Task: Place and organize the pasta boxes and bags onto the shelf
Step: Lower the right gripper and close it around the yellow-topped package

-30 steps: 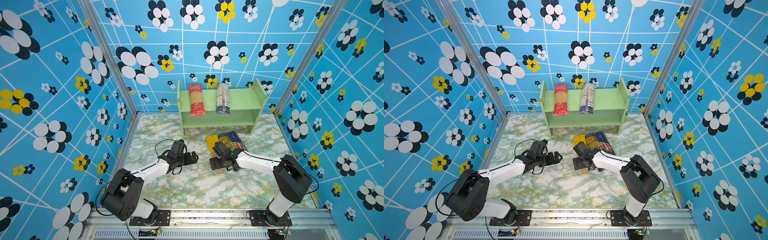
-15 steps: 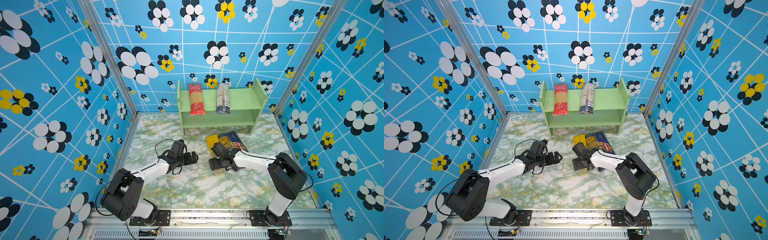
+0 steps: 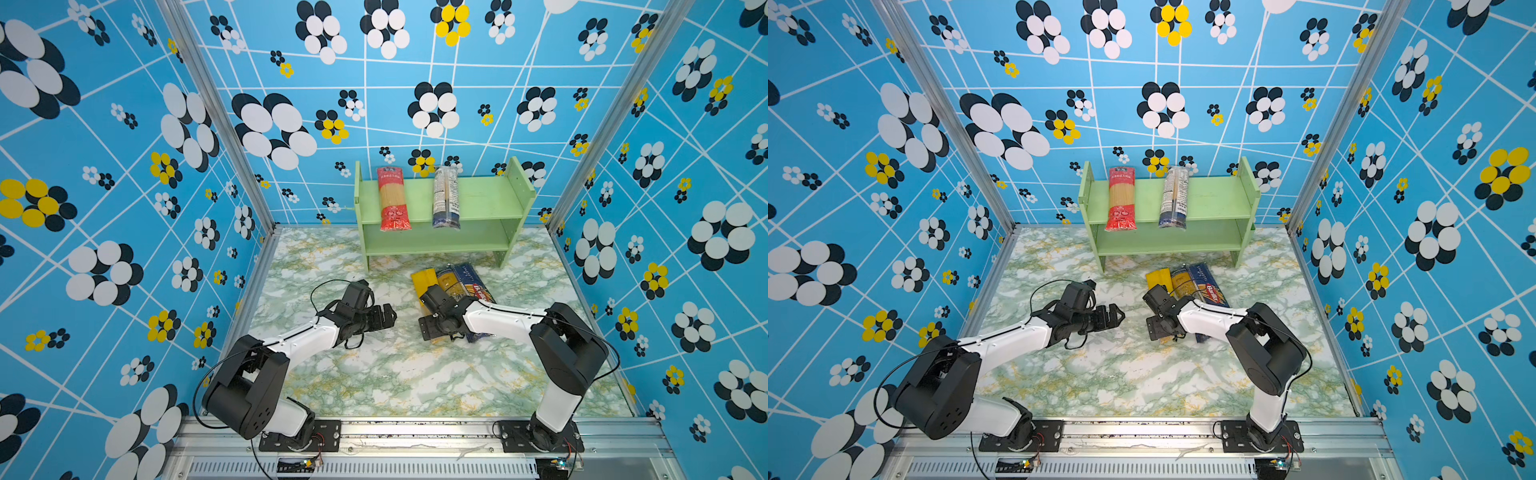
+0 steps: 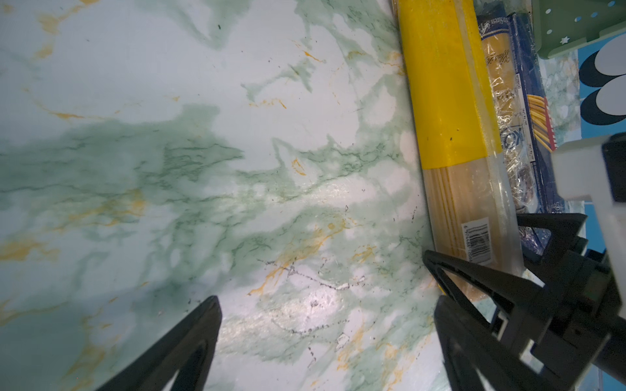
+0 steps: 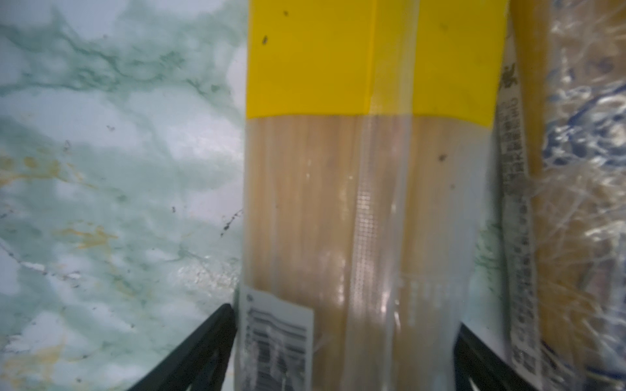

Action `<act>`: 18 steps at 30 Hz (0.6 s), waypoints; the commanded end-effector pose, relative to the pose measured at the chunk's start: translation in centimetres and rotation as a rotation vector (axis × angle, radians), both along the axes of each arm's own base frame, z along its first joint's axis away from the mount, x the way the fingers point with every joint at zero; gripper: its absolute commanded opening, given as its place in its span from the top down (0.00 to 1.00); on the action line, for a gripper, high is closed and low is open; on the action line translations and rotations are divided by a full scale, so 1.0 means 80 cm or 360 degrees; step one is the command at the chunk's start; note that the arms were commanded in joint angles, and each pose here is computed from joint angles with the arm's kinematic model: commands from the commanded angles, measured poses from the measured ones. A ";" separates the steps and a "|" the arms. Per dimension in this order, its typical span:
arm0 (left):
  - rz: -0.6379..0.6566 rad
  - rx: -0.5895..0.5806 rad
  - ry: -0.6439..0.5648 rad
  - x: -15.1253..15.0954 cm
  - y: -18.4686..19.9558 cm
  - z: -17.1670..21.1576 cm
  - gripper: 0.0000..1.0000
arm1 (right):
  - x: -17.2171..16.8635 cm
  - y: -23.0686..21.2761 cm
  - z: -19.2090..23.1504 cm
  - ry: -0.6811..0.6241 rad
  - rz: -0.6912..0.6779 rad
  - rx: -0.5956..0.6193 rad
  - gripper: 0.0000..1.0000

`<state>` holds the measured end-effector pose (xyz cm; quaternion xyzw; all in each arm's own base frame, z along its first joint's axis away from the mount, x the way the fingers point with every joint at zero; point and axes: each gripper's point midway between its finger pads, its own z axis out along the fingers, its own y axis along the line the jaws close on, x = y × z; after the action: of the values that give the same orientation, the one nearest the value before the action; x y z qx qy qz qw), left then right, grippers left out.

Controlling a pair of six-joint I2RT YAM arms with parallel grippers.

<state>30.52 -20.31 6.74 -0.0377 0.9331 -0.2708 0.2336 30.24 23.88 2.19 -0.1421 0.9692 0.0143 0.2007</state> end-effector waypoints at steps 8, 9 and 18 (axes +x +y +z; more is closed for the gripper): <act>0.0024 0.0021 0.0016 0.002 0.007 -0.003 0.01 | -0.002 -0.004 -0.012 0.0050 0.0001 -0.0102 0.18; 0.0025 0.0020 0.0015 0.002 0.007 -0.003 0.01 | -0.003 -0.004 -0.013 0.0055 0.0000 -0.0105 0.18; 0.0029 0.0024 0.0018 0.002 0.009 -0.004 0.01 | -0.004 -0.008 -0.016 0.0072 0.0001 -0.0139 0.23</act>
<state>30.61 -20.16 6.74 -0.0397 0.9331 -0.2701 0.2342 30.65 24.30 2.16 -0.1438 0.9700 0.0093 0.1960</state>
